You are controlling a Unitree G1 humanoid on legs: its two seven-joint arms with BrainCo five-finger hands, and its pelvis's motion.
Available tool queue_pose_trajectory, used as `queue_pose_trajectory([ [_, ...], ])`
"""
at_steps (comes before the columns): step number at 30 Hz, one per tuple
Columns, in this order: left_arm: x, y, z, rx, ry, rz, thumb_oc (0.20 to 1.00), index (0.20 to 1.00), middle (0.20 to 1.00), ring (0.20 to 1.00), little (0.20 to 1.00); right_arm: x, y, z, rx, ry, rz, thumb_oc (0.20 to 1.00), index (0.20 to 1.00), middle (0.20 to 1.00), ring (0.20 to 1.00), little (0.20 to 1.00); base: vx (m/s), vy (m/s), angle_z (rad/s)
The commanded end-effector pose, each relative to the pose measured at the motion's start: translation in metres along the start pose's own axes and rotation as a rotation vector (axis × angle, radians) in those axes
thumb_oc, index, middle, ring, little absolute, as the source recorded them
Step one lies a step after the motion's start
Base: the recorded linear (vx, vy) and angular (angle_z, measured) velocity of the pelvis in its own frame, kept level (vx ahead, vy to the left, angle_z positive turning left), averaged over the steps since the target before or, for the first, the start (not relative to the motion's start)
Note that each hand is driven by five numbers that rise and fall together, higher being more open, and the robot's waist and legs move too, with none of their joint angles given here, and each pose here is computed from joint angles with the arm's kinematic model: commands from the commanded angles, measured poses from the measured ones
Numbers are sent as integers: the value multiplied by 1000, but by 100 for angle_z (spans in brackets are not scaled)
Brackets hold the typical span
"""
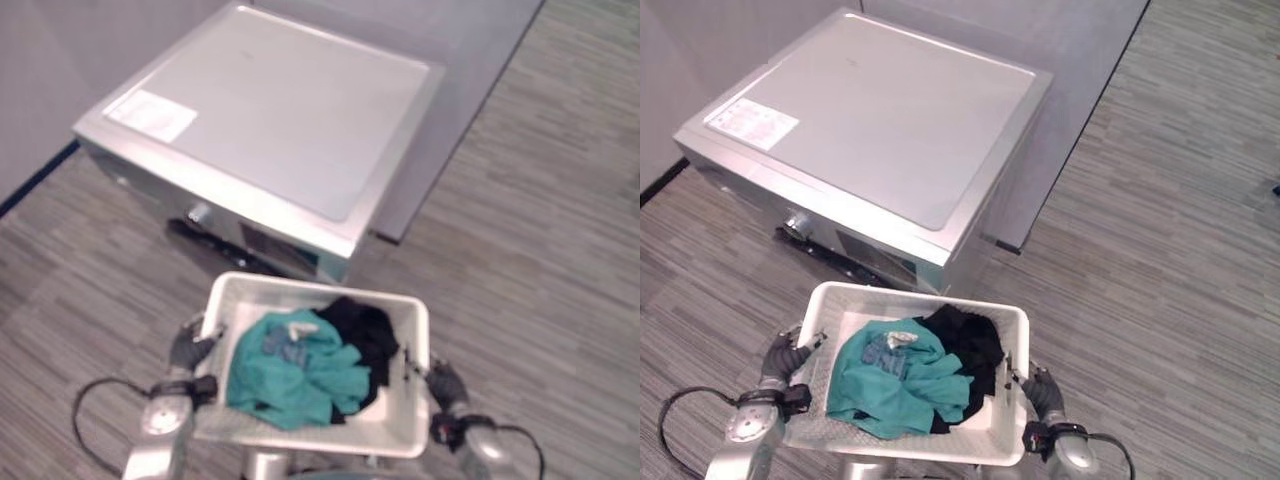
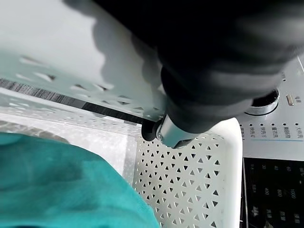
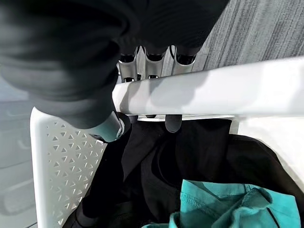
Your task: Grab the laundry basket,head to the washer,open it,put in the laundry and shut it.
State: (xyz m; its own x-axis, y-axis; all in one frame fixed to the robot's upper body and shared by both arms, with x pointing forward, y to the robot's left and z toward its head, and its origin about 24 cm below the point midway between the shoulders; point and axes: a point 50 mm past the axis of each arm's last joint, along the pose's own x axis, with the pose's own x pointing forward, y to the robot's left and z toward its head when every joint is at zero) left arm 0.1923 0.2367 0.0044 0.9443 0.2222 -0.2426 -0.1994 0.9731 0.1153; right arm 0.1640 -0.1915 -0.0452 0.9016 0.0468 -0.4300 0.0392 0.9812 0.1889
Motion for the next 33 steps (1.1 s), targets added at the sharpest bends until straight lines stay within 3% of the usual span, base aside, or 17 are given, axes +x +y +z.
queue_pose_trajectory([
  [1,5,9,90,-21,-422,-28,200,200,200,200,200,0,29,80,78,-381,249,200,200,200,200,200,-31,-115,4],
  [10,-18,50,120,119,-492,-3,200,200,200,200,200,-33,12,98,198,-387,394,200,200,200,200,200,0,-71,10],
  [20,-28,46,114,107,-438,-92,200,200,200,200,200,-37,11,104,214,-369,455,200,200,200,200,200,-4,-48,-3],
  [27,-35,48,142,184,-497,-175,200,200,200,200,200,-51,15,152,218,-580,481,200,200,200,200,200,25,23,-5],
  [33,-44,61,180,227,-689,-65,200,200,200,200,200,-62,19,190,179,-801,447,200,200,200,200,200,3,6,0],
])
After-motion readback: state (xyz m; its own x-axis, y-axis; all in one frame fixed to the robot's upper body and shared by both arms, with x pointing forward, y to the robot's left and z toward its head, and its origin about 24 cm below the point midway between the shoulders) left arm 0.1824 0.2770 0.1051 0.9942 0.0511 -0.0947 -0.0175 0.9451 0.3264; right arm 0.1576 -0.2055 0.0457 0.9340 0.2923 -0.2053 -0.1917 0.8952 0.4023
